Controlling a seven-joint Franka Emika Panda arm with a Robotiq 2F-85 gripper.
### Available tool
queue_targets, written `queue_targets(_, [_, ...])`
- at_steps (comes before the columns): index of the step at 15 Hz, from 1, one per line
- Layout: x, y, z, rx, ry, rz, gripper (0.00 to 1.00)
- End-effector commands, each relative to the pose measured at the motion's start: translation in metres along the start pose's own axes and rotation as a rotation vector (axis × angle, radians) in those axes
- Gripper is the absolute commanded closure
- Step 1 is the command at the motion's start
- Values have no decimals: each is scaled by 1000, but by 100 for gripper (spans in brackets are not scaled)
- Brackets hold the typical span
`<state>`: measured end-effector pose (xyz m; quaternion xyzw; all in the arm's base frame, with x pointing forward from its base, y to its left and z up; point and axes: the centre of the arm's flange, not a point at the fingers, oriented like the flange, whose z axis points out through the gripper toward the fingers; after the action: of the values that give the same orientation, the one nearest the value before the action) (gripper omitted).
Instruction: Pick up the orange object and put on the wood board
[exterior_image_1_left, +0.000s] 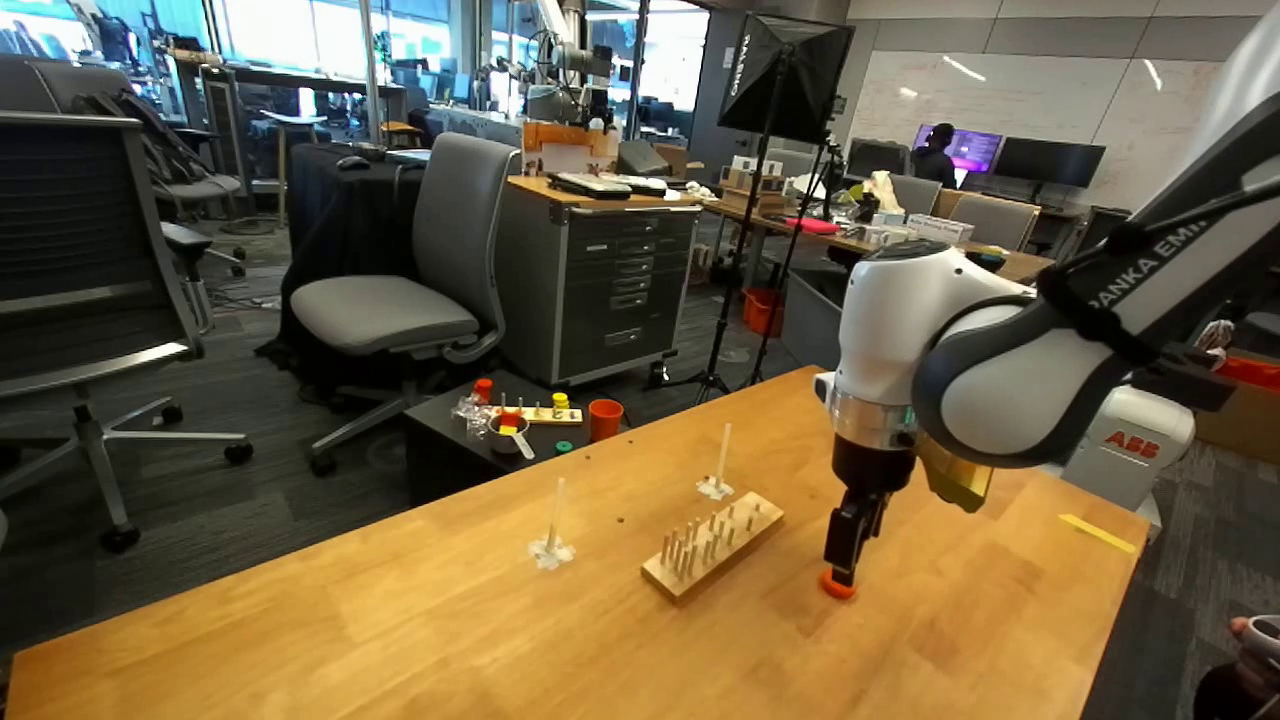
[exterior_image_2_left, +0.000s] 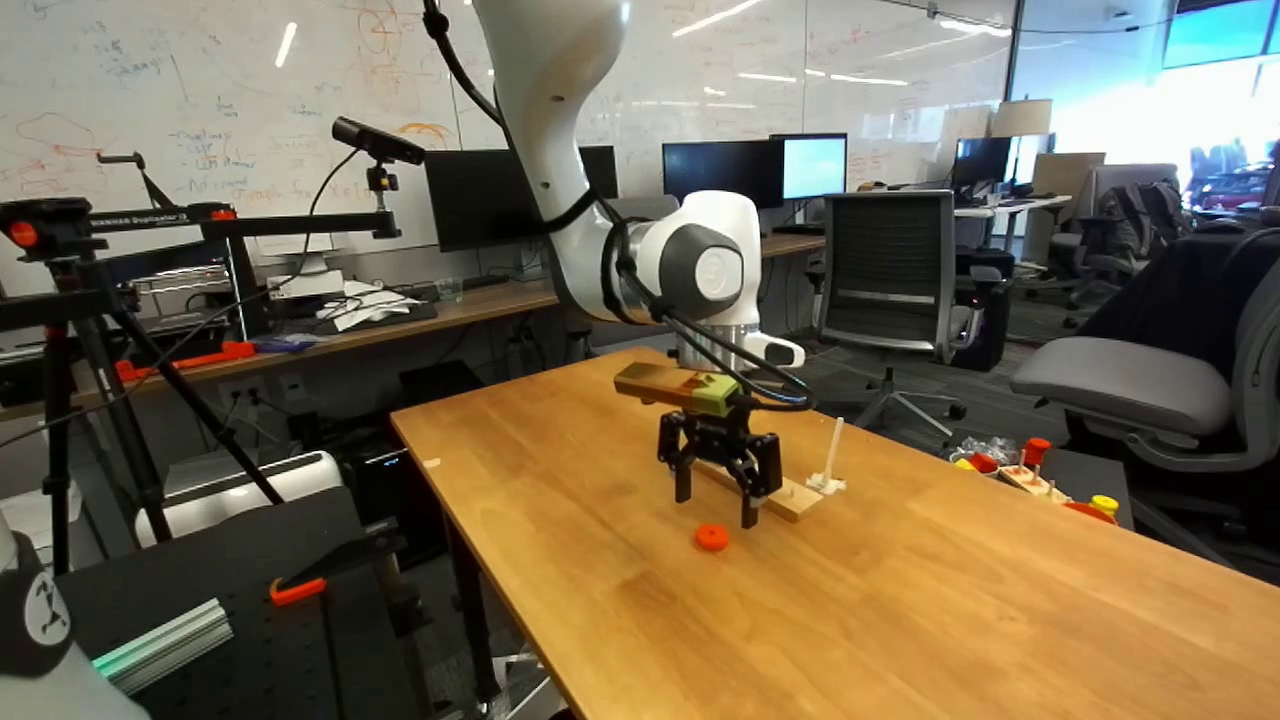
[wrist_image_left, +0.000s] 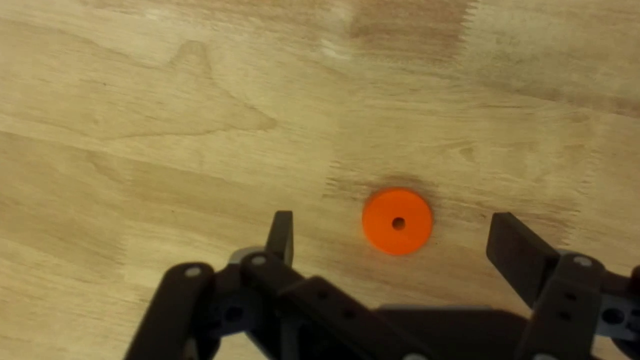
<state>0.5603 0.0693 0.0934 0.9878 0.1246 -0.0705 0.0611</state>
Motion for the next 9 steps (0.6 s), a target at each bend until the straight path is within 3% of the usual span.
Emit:
queue_targets(1, [17,-1,11,-24,27,13,0])
queue_targets(9, [23,-3,26,9,43,51,0])
